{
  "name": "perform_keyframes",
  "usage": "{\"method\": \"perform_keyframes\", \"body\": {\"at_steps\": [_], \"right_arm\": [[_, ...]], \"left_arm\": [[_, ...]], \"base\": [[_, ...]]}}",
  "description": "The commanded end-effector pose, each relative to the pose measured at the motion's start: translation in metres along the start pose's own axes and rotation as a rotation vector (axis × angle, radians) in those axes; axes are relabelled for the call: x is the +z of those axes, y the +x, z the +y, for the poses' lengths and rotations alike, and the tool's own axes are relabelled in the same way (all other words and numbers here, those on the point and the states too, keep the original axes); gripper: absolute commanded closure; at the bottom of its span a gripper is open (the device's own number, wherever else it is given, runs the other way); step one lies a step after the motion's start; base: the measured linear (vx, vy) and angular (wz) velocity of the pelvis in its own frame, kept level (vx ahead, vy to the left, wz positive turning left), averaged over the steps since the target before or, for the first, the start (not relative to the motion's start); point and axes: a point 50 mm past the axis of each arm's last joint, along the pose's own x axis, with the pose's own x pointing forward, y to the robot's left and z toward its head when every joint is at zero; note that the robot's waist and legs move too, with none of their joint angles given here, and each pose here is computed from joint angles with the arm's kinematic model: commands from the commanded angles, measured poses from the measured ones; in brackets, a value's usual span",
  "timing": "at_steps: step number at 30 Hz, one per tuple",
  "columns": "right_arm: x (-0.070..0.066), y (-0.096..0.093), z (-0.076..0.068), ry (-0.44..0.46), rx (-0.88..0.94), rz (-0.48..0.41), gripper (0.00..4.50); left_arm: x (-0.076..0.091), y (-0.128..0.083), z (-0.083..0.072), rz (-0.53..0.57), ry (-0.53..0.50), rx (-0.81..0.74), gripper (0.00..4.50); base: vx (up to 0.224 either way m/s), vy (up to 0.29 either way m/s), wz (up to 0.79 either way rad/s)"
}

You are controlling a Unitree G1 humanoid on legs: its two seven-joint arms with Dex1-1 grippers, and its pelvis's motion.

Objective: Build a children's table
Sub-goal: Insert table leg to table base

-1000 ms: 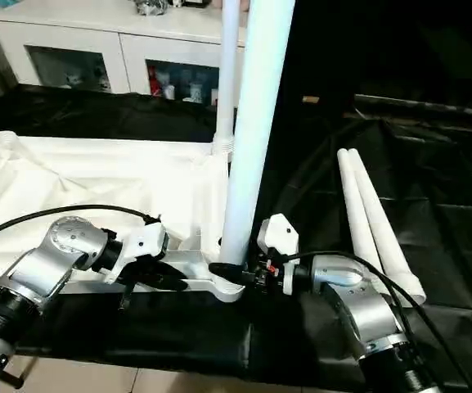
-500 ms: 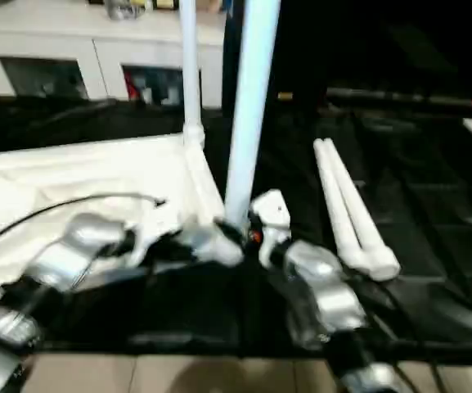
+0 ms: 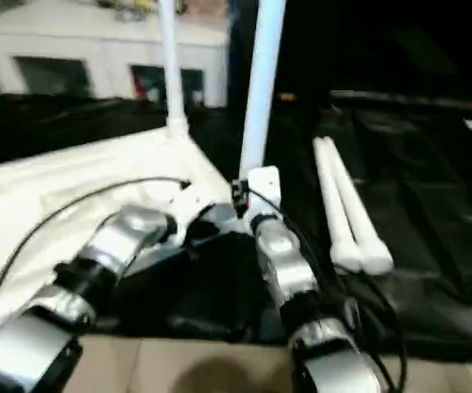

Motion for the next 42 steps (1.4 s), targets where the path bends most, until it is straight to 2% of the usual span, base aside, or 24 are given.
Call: {"method": "perform_keyframes", "body": {"at_steps": [1,6,16,20,27,28,29,35,42], "right_arm": [[-0.070,-0.023,-0.003,-0.028,-0.025,0.310,2.60],[-0.071,-0.021,0.001,0.001,-0.033,0.315,2.60],[-0.066,-0.016,0.000,-0.018,-0.009,0.307,2.60],[-0.062,-0.014,0.004,-0.007,0.030,0.287,2.60],[-0.056,-0.010,0.003,0.026,0.053,0.265,2.60],[-0.053,-0.009,0.002,0.024,0.059,0.252,2.04],[-0.053,-0.009,0.002,0.024,0.059,0.252,1.90],[-0.044,-0.006,0.007,0.050,0.132,0.193,1.56],[-0.037,-0.005,0.009,0.041,0.173,0.139,0.87]], "left_arm": [[0.021,-0.006,0.006,-0.069,0.028,0.051,4.50],[0.019,-0.006,0.004,-0.063,0.029,0.037,4.50],[0.016,-0.009,0.005,-0.069,0.056,0.006,4.50],[0.013,-0.010,0.004,-0.068,0.068,-0.004,4.50],[0.012,-0.012,0.003,-0.074,0.071,-0.025,4.50],[0.011,-0.012,0.003,-0.075,0.073,-0.031,4.50],[0.011,-0.012,0.003,-0.075,0.073,-0.031,4.50],[0.010,-0.014,0.004,-0.081,0.074,-0.036,4.50],[0.010,-0.014,0.003,-0.087,0.081,-0.051,4.50]], "base": [[0.091,0.007,-0.03],[-0.014,-0.028,0.17],[0.000,0.000,0.00],[0.000,0.000,0.00],[0.000,0.000,0.00],[0.000,0.000,0.00],[0.000,0.000,0.00],[0.000,0.000,0.00],[0.022,-0.008,0.02]]}}
